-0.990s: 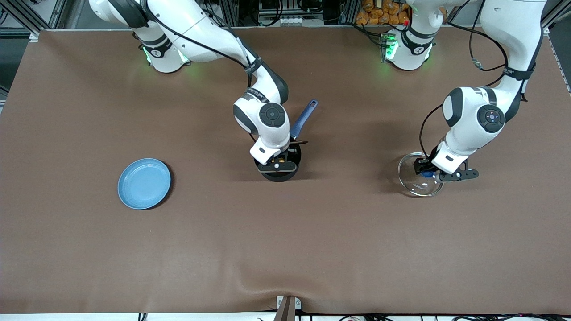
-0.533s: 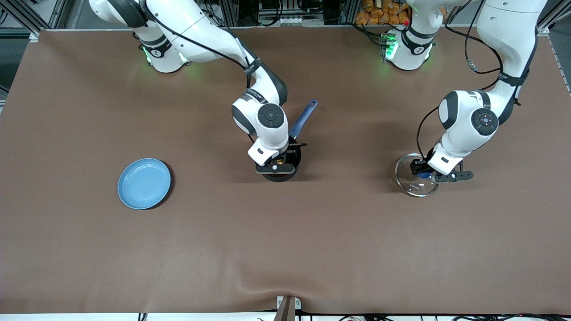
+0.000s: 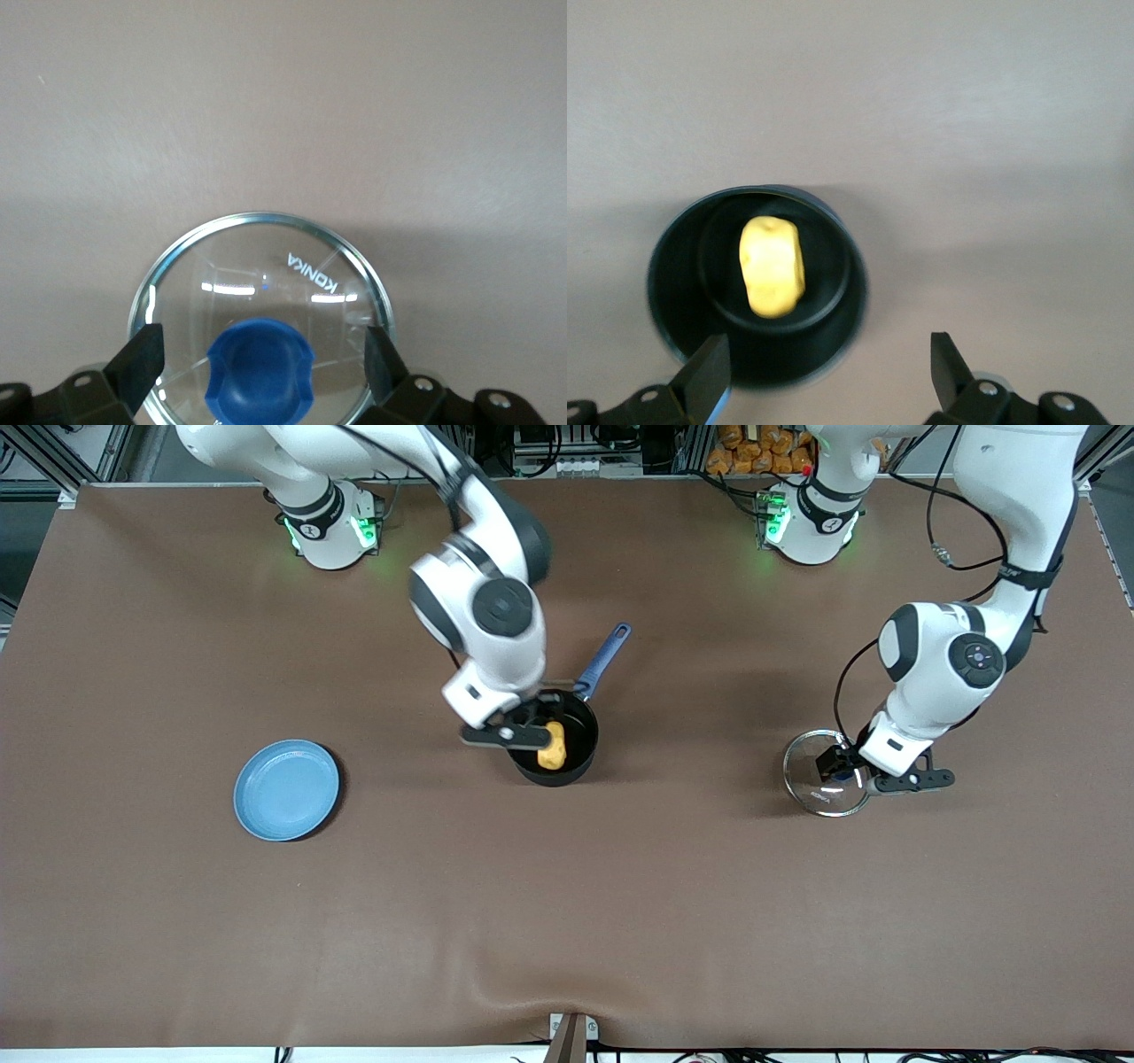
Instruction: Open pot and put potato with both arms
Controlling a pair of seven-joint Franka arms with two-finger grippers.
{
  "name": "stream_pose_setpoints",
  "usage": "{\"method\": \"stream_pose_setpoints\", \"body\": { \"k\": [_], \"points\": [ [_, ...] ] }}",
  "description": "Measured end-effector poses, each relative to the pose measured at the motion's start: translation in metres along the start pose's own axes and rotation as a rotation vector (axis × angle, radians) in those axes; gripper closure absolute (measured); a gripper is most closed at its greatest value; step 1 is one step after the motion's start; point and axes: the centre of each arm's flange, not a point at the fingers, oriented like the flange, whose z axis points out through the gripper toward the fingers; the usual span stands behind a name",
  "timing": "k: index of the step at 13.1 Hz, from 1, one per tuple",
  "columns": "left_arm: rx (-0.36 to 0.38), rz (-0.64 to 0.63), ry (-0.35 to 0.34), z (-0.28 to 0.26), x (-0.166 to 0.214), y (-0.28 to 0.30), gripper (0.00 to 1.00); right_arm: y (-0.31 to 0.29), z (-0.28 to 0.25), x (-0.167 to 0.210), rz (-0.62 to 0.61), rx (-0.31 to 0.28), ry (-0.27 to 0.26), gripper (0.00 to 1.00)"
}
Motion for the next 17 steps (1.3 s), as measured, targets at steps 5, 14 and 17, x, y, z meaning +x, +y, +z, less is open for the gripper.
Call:
{"method": "stream_pose_setpoints", "body": {
  "k": [5, 14, 17],
  "points": [
    [0.013, 0.006, -0.025, -0.086, 0.038, 0.009, 0.00, 0.135, -0.141, 0.006, 0.017, 0.008, -0.061, 0.00],
    [0.035, -0.009, -0.092, -0.217, 0.062, 0.018, 0.00, 0.398, -0.225, 0.044, -0.164, 0.050, -0.192, 0.00],
    [0.045, -0.030, -0.138, -0.259, 0.066, 0.022, 0.00, 0.466, -0.215, 0.052, -0.143, 0.080, -0.199, 0.00]
  ]
}}
